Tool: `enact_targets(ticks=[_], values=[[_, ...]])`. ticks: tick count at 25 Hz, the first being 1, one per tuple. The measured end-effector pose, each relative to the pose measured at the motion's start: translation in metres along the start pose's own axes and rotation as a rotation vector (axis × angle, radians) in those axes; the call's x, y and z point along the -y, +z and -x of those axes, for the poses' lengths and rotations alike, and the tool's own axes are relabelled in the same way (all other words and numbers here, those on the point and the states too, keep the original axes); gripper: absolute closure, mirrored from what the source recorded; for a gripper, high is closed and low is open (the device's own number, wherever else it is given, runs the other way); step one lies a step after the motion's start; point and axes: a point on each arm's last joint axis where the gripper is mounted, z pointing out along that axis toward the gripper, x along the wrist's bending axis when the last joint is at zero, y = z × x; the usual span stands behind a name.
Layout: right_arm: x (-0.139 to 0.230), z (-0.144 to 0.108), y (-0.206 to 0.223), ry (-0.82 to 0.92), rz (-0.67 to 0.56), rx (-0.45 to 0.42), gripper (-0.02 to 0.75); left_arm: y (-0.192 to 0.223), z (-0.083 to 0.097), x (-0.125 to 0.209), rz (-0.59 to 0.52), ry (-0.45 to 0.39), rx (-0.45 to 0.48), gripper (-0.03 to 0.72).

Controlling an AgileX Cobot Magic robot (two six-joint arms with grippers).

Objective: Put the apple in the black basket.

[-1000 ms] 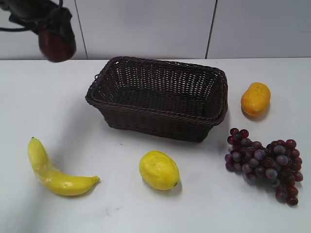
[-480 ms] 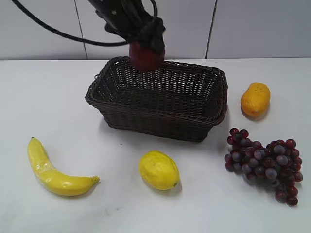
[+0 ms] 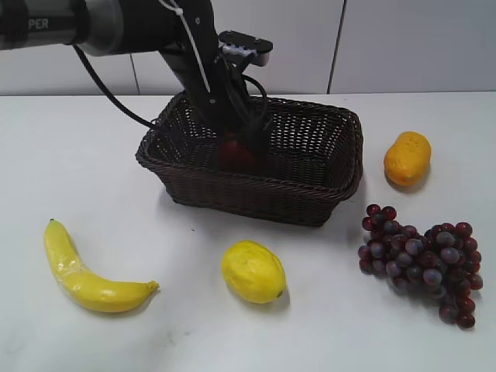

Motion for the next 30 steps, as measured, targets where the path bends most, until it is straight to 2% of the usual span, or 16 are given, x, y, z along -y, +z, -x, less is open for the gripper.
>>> enact_targets(ticks=[4, 8, 13, 19, 23, 26, 30], values=[[0.000, 0.000, 0.000, 0.000, 0.000, 0.000, 0.167, 0.006, -0.001, 0.002, -0.013, -0.003, 0.002, 0.092], [0.000, 0.000, 0.000, 0.000, 0.000, 0.000, 0.167, 0.005, -0.001, 0.002, -0.010, 0.002, -0.003, 0.010], [0.000, 0.000, 0.000, 0.000, 0.000, 0.000, 0.167, -0.017, 0.002, -0.006, 0.031, 0.014, -0.011, 0.001], [0.000, 0.000, 0.000, 0.000, 0.000, 0.000, 0.167, -0.121, 0.017, -0.024, 0.192, 0.067, -0.041, 0.010], [0.000, 0.000, 0.000, 0.000, 0.000, 0.000, 0.167, -0.194, 0.025, -0.012, 0.182, 0.076, -0.064, 0.060], [0.000, 0.000, 0.000, 0.000, 0.000, 0.000, 0.167, -0.229, 0.017, 0.004, 0.114, 0.036, -0.111, 0.091], [0.000, 0.000, 0.000, 0.000, 0.000, 0.000, 0.167, -0.255, -0.010, 0.020, 0.111, -0.050, -0.177, 0.099]])
